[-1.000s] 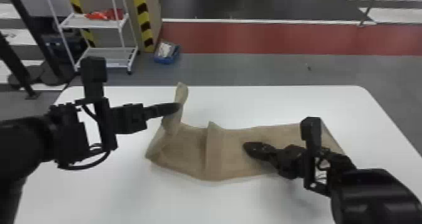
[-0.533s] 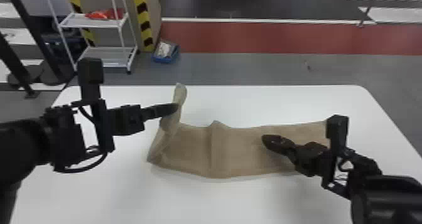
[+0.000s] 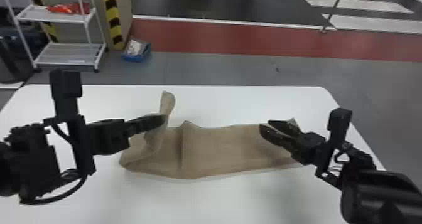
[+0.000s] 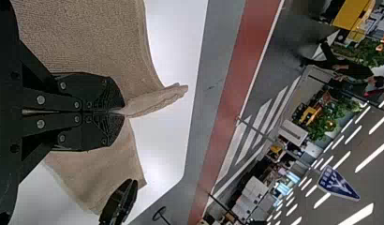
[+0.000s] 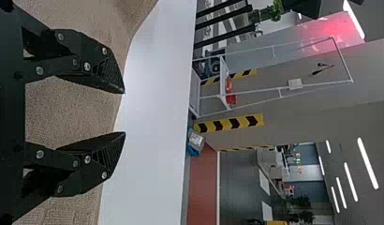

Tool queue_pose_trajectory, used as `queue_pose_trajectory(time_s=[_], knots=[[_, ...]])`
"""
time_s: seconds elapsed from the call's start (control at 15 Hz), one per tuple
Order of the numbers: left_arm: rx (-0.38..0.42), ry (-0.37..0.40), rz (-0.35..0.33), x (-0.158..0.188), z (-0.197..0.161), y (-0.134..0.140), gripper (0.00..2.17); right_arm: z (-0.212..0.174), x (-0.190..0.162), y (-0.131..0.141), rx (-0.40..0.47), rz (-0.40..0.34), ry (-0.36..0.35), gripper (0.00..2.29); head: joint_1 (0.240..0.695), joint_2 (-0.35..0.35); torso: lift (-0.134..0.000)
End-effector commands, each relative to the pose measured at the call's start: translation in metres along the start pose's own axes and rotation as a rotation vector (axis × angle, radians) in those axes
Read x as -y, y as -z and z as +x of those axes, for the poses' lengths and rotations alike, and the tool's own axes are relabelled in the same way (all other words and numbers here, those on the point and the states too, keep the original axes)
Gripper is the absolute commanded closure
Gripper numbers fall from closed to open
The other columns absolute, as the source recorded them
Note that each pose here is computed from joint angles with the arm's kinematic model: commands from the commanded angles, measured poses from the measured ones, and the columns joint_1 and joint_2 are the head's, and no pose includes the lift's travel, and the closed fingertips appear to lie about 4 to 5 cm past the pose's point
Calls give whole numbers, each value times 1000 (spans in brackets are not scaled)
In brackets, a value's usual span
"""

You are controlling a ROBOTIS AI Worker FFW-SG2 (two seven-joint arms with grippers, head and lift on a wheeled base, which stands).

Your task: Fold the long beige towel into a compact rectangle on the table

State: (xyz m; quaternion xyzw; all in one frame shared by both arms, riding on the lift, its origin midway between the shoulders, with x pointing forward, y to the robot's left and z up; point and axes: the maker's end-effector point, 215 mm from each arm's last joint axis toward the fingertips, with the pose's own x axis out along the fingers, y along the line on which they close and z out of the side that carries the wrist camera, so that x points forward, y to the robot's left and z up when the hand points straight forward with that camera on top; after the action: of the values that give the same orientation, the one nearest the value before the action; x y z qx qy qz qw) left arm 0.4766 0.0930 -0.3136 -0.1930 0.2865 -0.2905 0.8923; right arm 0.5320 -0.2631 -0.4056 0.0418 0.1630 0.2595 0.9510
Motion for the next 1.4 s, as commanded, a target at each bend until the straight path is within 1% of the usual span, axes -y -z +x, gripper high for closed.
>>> queue_pose_trajectory(time_s=[0.0,0.13,0.2,0.27,0.4,0.53,0.73,0.8,0.87,0.93,1.0,1.13,1.2,1.27,1.33], knots=[[-9,38,-15,29,17,12,1362,-4,7,-8,23,-20,14,46,695,-174,-124],[4,35,-10,45,32,16,1362,-8,12,-8,37,-33,23,60,695,-204,-124],[30,20,2,49,42,12,1362,-11,14,-6,41,-33,26,66,695,-231,-124],[45,16,-4,51,50,11,1362,-14,15,-7,52,-41,28,76,695,-245,-124],[46,43,-22,67,62,19,1362,-22,21,-4,60,-46,34,80,695,-263,-124],[41,31,-7,71,77,33,1359,-29,27,-5,69,-41,44,80,695,-298,-124],[11,55,-6,83,83,50,1359,-31,28,-4,71,-39,46,80,695,-341,-124],[-1,69,-3,90,84,57,1291,-30,28,-5,74,-39,47,80,695,-349,-124],[-7,87,-8,96,85,60,1038,-29,26,-5,76,-38,44,80,695,-350,-124],[-26,125,-10,105,84,66,397,-28,24,-4,73,-30,41,80,695,-350,-124],[-55,151,-4,113,84,77,-2,-27,18,-3,72,-20,35,80,695,-350,-124],[-64,146,10,110,84,81,-2,-26,9,0,64,-19,38,76,695,-350,-124],[-56,157,14,107,80,77,29,-27,3,-2,70,-15,35,76,695,-350,-124],[-46,147,5,100,77,74,29,-29,-1,-3,75,-6,29,80,695,-350,-124],[-36,130,-4,90,73,70,29,-32,-4,2,65,9,34,93,695,-350,-124]])
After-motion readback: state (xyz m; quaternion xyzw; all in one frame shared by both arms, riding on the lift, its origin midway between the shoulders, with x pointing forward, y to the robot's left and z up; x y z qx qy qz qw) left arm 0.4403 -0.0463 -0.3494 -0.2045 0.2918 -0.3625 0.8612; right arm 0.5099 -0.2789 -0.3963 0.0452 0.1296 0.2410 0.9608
